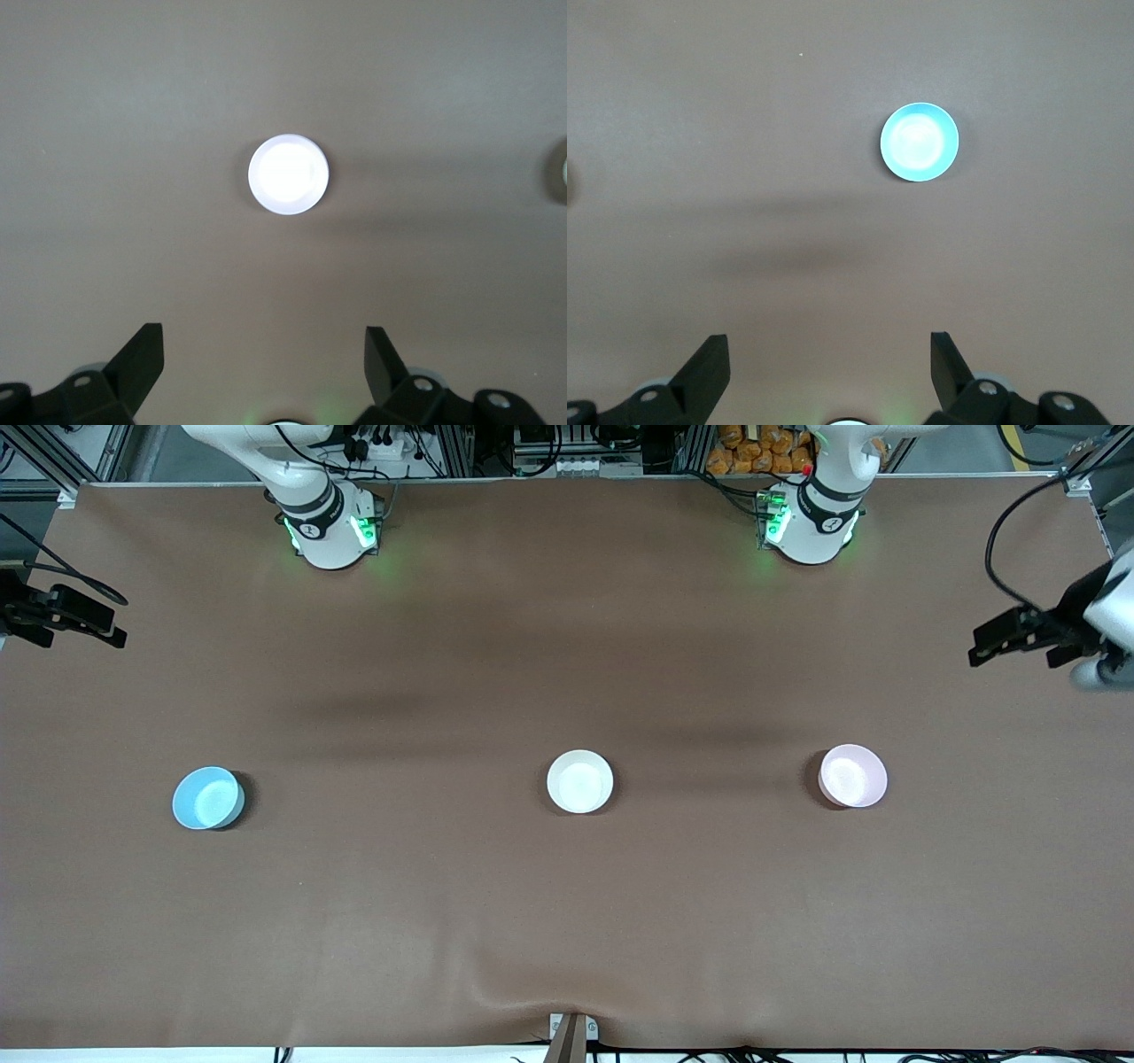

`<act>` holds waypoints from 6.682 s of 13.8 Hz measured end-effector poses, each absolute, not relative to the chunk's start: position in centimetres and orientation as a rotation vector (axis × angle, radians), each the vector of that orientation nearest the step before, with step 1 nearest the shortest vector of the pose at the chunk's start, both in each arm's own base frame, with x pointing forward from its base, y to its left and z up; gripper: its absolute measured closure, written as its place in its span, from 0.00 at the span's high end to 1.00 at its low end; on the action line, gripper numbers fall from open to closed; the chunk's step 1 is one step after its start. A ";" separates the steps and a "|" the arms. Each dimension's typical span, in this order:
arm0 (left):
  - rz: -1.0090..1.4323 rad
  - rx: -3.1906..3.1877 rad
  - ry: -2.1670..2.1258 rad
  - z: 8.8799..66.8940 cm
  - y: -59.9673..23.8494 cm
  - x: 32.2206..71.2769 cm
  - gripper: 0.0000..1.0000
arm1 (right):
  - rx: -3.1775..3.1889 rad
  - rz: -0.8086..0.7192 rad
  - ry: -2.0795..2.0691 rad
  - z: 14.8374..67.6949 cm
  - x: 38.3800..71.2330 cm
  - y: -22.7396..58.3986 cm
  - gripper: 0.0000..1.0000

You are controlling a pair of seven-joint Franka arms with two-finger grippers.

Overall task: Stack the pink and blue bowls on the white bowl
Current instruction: 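Reach the left gripper to the pink bowl while the right gripper reaches the blue bowl, then grasp the pink bowl with the left gripper while the right gripper grasps the blue bowl, then carry the pink bowl with the left gripper over the white bowl, then lower the pink bowl into the white bowl while the right gripper lifts the blue bowl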

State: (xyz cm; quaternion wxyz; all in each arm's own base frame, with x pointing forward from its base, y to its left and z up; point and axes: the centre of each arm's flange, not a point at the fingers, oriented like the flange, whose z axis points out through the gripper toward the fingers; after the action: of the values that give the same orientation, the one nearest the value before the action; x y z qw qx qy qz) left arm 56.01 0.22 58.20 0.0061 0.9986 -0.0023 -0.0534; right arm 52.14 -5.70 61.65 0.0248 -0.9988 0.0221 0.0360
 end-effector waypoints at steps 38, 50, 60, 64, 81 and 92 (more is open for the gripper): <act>-0.097 3.032 -0.097 24.7 -0.3 59.4 0.03 | -3.078 0.331 -0.248 24.4 65.2 -19.2 1.00; -0.094 2.914 0.082 35.1 -26.8 60.7 0.03 | -2.963 0.378 -0.079 18.8 63.1 -22.5 0.91; -0.086 2.894 0.159 28.5 -41.9 59.1 0.03 | -2.924 0.393 -0.144 19.9 63.5 -22.0 0.03; -0.099 2.901 0.132 27.7 -43.5 57.8 0.03 | -2.863 0.396 -0.168 23.0 64.6 -21.4 0.03; -0.065 2.921 0.126 23.8 -42.9 56.5 0.03 | -2.774 0.343 -0.094 42.3 66.1 -2.9 0.03; -0.032 2.909 0.175 26.2 -41.8 57.8 0.90 | -2.759 0.477 0.144 41.2 65.1 11.9 0.03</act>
State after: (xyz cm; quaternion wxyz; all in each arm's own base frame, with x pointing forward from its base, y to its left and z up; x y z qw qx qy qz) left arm 57.83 -41.79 26.24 0.1135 0.9917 0.0598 -0.0110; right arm 65.11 11.86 41.24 0.1680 -0.9701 0.0506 0.1678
